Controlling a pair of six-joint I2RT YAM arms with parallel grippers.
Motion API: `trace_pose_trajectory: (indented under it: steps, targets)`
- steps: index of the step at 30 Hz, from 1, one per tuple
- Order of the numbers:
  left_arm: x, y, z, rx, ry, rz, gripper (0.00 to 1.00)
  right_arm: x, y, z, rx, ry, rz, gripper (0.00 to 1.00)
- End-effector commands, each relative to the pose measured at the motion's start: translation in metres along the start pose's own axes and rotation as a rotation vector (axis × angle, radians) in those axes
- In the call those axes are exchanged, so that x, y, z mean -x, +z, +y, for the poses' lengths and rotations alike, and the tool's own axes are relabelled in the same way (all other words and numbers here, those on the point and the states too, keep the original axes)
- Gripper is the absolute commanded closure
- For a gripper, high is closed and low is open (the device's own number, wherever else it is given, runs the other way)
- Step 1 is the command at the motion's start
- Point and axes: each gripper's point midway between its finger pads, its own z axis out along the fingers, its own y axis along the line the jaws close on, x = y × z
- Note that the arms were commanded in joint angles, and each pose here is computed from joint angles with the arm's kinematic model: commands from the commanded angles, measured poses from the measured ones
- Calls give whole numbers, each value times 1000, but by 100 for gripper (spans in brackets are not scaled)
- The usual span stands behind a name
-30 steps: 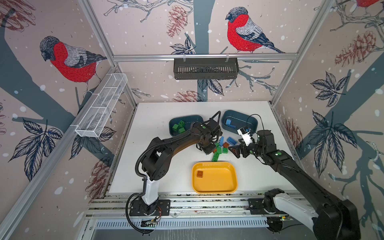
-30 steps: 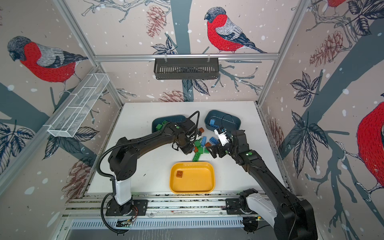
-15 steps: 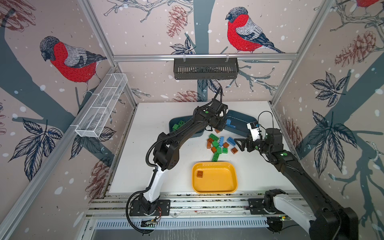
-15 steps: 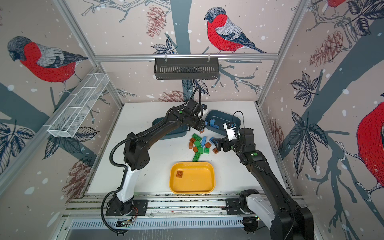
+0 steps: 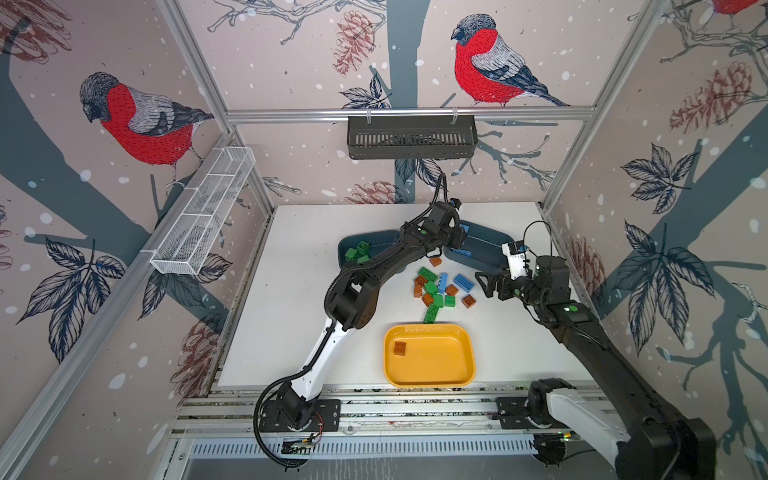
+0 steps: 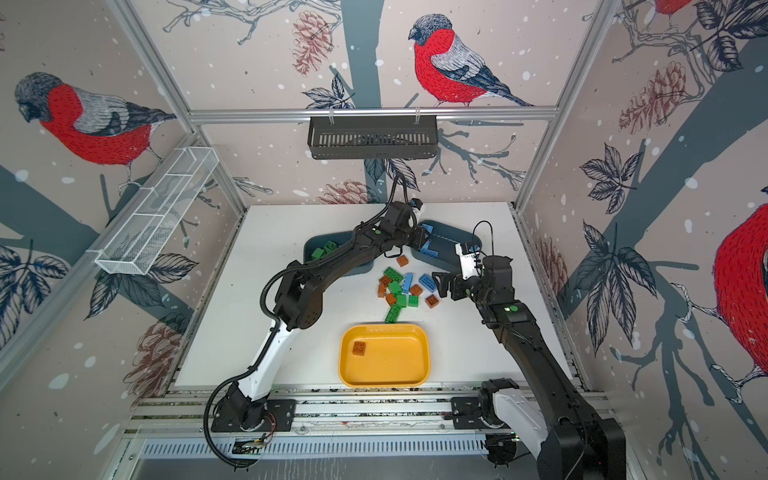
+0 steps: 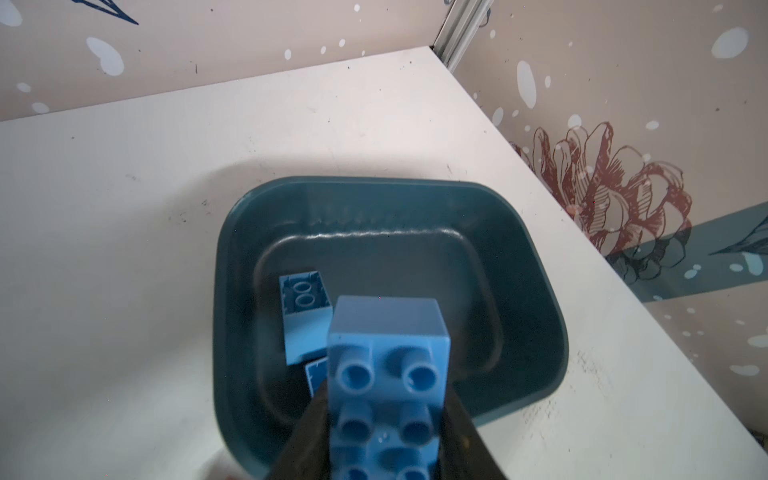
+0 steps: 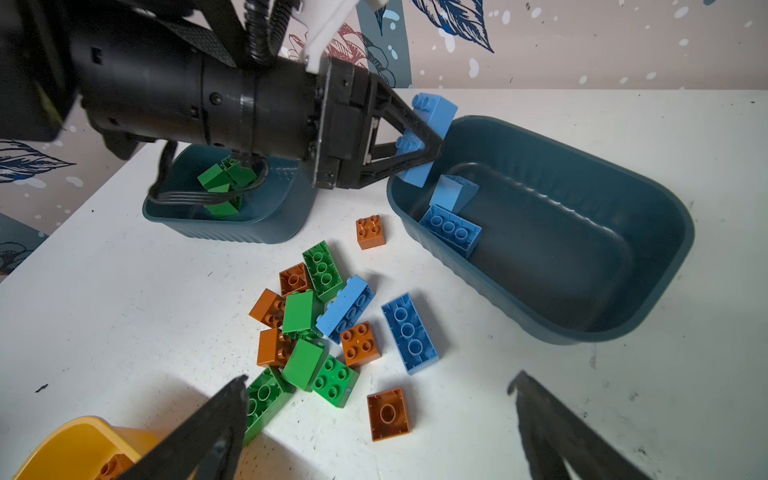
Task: Sort the legos into containers by color
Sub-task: 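Carry the blue brick with the left gripper and drop it into the blue-brick teal bin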
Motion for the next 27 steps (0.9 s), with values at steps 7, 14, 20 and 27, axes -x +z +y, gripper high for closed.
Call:
trace_pose_trajectory:
  steps: [7, 14, 20, 27]
  targets:
    - [13, 31, -1, -63, -44, -103, 74, 8, 0, -6, -21, -12, -30, 1]
    - [-6, 40, -1, -78, -53, -46, 66, 5, 3, -7, -19, -15, -15, 1]
    - [14, 23, -7, -72, -17, -77, 42, 4, 5, -7, -12, -11, -7, 1]
    - [25, -9, -8, -10, 19, -28, 39, 2, 4, -6, -11, -7, -3, 1]
